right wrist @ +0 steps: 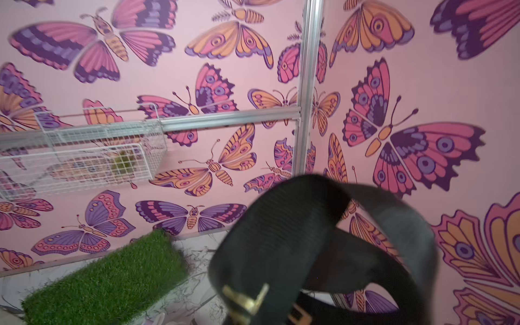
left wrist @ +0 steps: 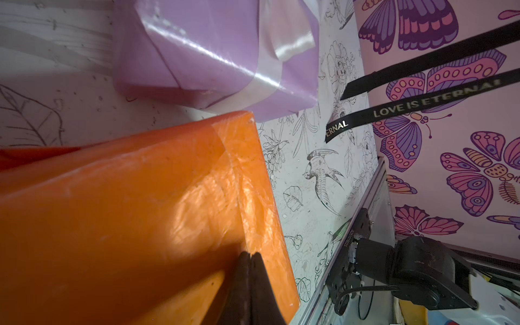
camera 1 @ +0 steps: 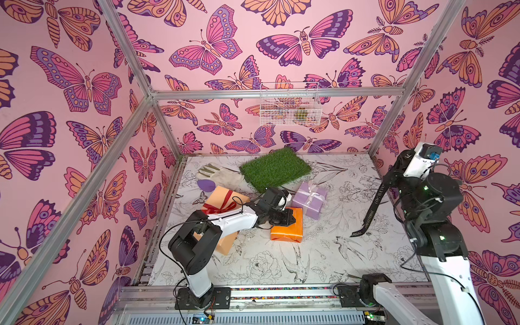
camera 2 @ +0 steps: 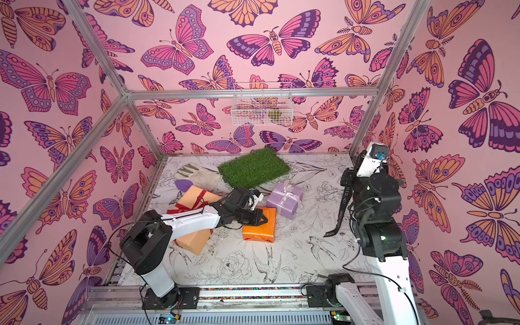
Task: Untie the ribbon bows on the gift boxes
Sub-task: Place the ribbon at the center of the board.
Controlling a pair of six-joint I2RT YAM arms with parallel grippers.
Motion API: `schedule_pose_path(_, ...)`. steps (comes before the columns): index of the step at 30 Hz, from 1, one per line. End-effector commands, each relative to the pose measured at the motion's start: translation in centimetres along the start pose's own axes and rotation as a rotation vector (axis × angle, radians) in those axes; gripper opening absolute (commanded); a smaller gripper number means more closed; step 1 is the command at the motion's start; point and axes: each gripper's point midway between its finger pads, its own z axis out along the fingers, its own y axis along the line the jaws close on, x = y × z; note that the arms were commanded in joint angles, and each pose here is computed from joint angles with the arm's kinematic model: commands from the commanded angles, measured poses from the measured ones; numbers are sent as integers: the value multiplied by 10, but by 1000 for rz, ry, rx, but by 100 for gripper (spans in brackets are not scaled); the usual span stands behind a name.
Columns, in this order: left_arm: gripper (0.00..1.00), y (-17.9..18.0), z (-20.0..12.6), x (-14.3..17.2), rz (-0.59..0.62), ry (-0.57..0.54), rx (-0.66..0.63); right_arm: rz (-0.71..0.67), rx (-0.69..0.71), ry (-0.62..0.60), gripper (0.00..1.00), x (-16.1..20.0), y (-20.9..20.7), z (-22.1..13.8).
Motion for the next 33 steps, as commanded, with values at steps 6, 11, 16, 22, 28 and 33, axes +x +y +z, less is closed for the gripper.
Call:
schedule_pose_path(6, 36, 7, -28, 0, -49, -7, -86, 158, -12, 379, 0, 139, 3, 50)
schedule_pose_path(11, 39, -9, -56, -15, -30, -90, -81, 236, 19, 656, 4, 225, 8, 55)
schedule_pose_path(16, 39, -8, -74, -17, -27, -149, -107, 237, 64, 895, 18, 291, 7, 51)
schedule_pose_path(22, 43, 4, -86, -16, -41, -196, -155, 229, 74, 1097, 100, 315, 11, 38)
schedule_pose_path(28, 48, 17, -99, -24, -80, -250, -176, 259, -66, 1150, 100, 312, 36, 7)
schedule_pose_path(33, 50, 39, -119, -34, -132, -309, -184, 278, -367, 1159, 98, 310, 99, -51)
